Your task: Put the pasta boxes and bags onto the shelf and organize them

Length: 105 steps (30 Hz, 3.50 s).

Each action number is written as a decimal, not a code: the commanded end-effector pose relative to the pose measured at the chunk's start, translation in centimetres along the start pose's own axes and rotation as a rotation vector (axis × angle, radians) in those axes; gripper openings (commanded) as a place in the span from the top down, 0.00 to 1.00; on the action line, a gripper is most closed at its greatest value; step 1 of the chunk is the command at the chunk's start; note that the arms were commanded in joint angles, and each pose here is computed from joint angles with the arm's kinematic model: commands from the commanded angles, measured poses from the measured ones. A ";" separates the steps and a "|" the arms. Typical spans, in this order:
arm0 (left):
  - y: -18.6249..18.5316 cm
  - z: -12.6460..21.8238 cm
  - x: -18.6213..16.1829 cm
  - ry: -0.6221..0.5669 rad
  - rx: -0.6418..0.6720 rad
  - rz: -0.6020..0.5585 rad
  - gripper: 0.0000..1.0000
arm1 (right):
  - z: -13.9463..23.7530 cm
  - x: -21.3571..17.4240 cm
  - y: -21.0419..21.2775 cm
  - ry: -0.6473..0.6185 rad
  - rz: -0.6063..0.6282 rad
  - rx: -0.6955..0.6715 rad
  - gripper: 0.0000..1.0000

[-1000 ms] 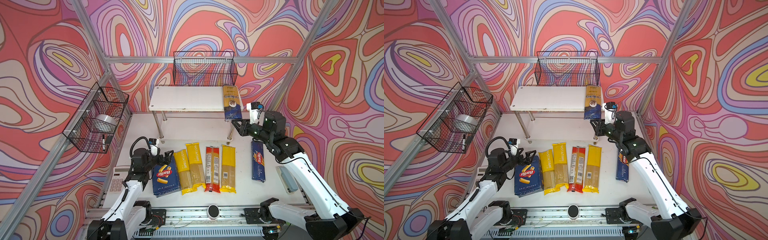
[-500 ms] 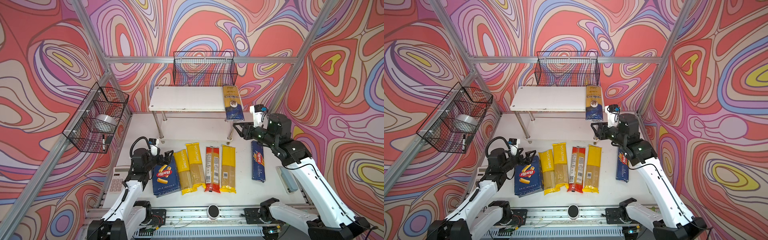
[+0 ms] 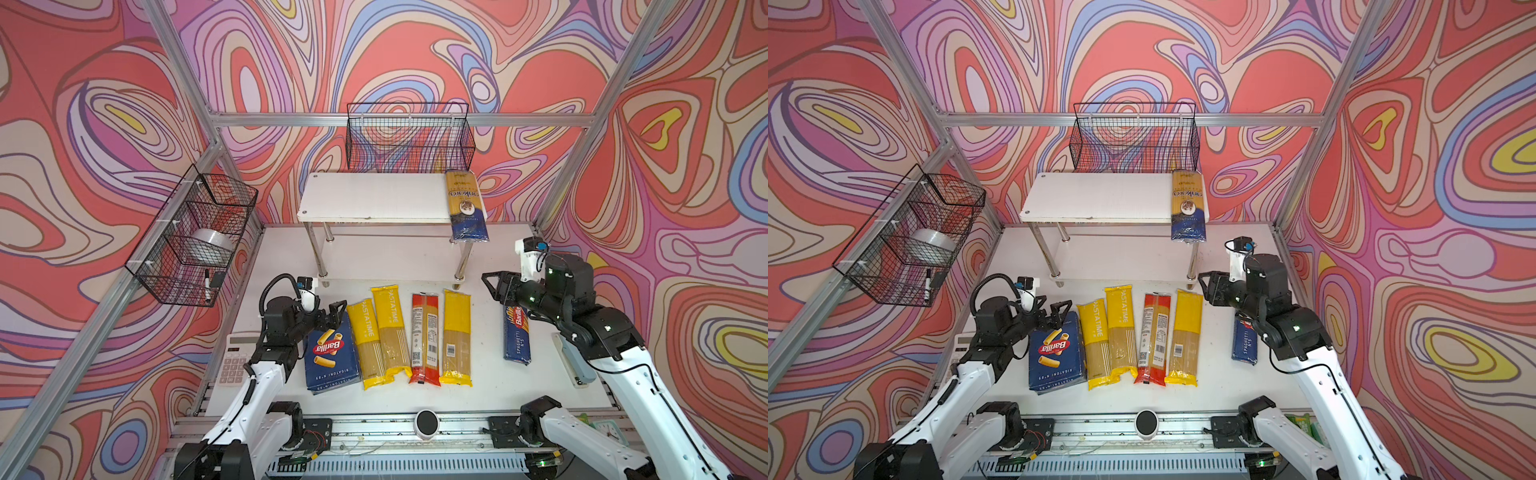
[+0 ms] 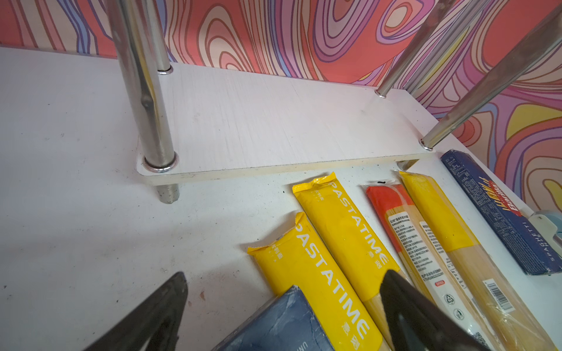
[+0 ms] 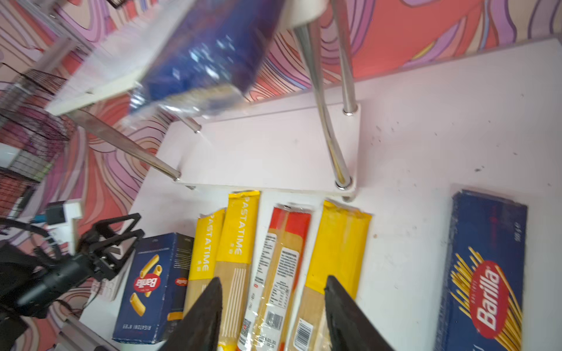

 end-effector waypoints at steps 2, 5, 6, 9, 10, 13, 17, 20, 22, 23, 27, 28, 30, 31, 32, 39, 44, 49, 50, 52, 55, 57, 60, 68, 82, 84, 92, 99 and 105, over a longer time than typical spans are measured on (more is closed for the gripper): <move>0.8 0.4 -0.1 -0.017 0.048 -0.001 0.00 | -2.2 -2.2 -2.1 0.070 -0.065 -0.091 0.42; 0.8 0.3 -0.1 -0.015 0.047 -0.004 0.00 | -3.4 -2.9 -3.2 0.099 -0.072 -0.145 0.41; 0.9 0.3 -0.1 -0.016 0.049 -0.004 0.00 | -3.7 -3.0 -3.6 0.104 -0.073 -0.168 0.40; 1.0 0.4 -0.1 -0.018 0.058 -0.001 0.00 | -4.1 -3.4 -5.1 0.099 -0.086 -0.256 0.38; 1.1 0.4 -0.1 -0.021 0.064 0.001 0.00 | -4.1 -3.6 -5.8 0.093 -0.091 -0.292 0.36; 1.3 0.6 0.0 -0.032 0.081 0.003 0.00 | -4.1 -4.6 -7.6 0.090 -0.114 -0.390 0.25; 1.4 0.6 0.1 -0.036 0.089 0.004 0.00 | -5.3 -6.9 -9.2 0.135 -0.157 -0.415 0.14; 1.8 0.8 0.1 -0.045 0.112 0.012 0.00 | -6.1 -8.2 -10.4 0.147 -0.246 -0.371 0.13; 2.0 0.9 0.2 -0.052 0.129 0.015 0.00 | -5.9 -9.1 -11.9 0.159 -0.299 -0.404 0.13; 2.1 0.9 0.2 -0.054 0.132 0.017 0.00 | -5.7 -9.5 -12.7 0.162 -0.314 -0.431 0.13; 2.0 0.9 0.2 -0.059 0.125 0.013 0.00 | -5.3 -10.7 -14.3 0.108 -0.368 -0.473 0.11; 2.0 0.9 0.3 -0.062 0.127 0.015 0.00 | -5.4 -11.1 -14.8 0.096 -0.389 -0.478 0.10; 2.0 0.8 0.3 -0.061 0.125 0.015 0.00 | -5.5 -12.1 -15.9 0.105 -0.422 -0.505 0.10; 2.0 0.8 0.3 -0.060 0.122 0.013 0.00 | -5.7 -12.5 -16.3 0.119 -0.434 -0.513 0.10; 1.9 0.8 0.4 -0.060 0.120 0.012 0.00 | -5.9 -12.7 -16.7 0.134 -0.441 -0.517 0.10; 1.7 0.7 0.3 -0.057 0.106 0.007 0.00 | -7.0 -12.9 -19.2 0.144 -0.493 -0.514 0.08; 1.9 0.5 0.4 -0.051 0.115 0.012 0.00 | -8.3 -13.3 -20.6 0.198 -0.504 -0.522 0.08; 2.0 -0.5 0.2 -0.001 0.103 0.027 0.00 | -8.0 -12.0 -20.8 0.191 -0.430 -0.528 0.07; 2.0 -0.6 0.2 0.006 0.098 0.029 0.00 | -8.0 -11.8 -20.9 0.192 -0.422 -0.532 0.07; 2.1 -0.7 0.2 0.012 0.104 0.034 0.00 | -8.0 -11.9 -21.4 0.203 -0.413 -0.550 0.07; 1.8 -0.7 0.2 0.008 0.092 0.028 0.00 | -8.4 -12.1 -21.9 0.223 -0.418 -0.551 0.07; 1.7 -0.5 0.2 0.002 0.086 0.025 0.00 | -8.6 -12.0 -22.2 0.219 -0.416 -0.555 0.07; 1.6 -0.4 0.1 -0.005 0.080 0.020 0.00 | -8.8 -12.1 -22.8 0.229 -0.407 -0.558 0.07; 1.0 -0.9 0.0 0.027 0.037 0.014 0.00 | -10.1 -12.8 -22.9 0.225 -0.446 -0.484 0.07; 0.9 -1.1 0.0 0.034 0.031 0.010 0.00 | -11.0 -15.0 -22.2 0.270 -0.466 -0.431 0.07; 0.9 -1.1 0.0 0.034 0.031 0.008 0.00 | -11.1 -15.4 -21.9 0.281 -0.480 -0.415 0.08; 0.7 -1.1 -0.1 0.037 0.024 0.000 0.00 | -11.7 -15.3 -20.7 0.278 -0.530 -0.329 0.10; 0.4 -1.3 -0.1 0.048 0.007 -0.001 0.00 | -13.0 -15.8 -18.5 0.315 -0.515 -0.276 0.15; 0.1 -1.3 -0.2 0.051 -0.001 -0.007 0.00 | -12.4 -14.7 -17.9 0.352 -0.404 -0.377 0.15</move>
Point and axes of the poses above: each gripper's point midway between its finger pads, its own z axis back along the fingers, its own y axis along the line the jaws close on, x = y × z, the point moved 1 cm from there along z, back along the fingers, and after that the axes turned 8 degrees about z, right-handed, at the moved point
